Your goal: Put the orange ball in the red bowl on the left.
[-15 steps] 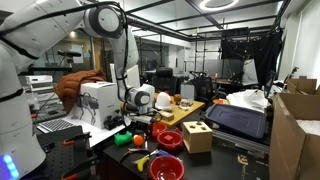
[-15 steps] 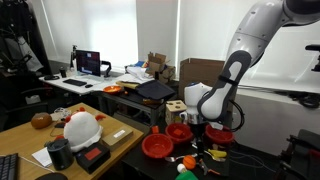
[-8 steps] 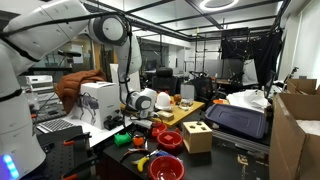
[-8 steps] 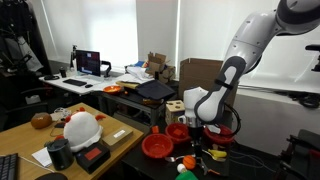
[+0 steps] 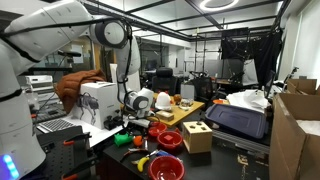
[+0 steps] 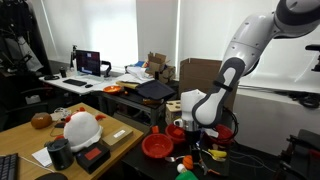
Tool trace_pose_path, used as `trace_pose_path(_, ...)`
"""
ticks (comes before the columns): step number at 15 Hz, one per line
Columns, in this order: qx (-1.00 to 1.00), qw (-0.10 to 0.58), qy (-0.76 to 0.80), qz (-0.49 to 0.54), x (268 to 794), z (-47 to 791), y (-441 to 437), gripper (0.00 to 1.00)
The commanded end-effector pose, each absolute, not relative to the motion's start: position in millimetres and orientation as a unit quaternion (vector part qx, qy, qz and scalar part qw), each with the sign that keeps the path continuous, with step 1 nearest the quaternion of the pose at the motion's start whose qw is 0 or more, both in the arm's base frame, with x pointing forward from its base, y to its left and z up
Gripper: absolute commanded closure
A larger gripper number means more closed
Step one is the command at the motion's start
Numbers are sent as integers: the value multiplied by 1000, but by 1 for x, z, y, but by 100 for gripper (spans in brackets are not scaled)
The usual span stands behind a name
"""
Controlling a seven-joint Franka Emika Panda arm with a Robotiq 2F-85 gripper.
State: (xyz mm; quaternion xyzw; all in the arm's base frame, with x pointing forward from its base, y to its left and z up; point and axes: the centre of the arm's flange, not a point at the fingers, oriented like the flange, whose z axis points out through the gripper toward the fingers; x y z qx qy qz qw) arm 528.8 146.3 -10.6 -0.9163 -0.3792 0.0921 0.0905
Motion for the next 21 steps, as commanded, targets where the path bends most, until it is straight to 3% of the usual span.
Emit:
trace_pose_path(1,-910,101,-396,74,531,-14,145,0)
trace_pose_path(20,-888,86,-452,-14,542,-35,125,0)
trace_pose_path(21,-887,86,-452,-18,543,-36,122,25)
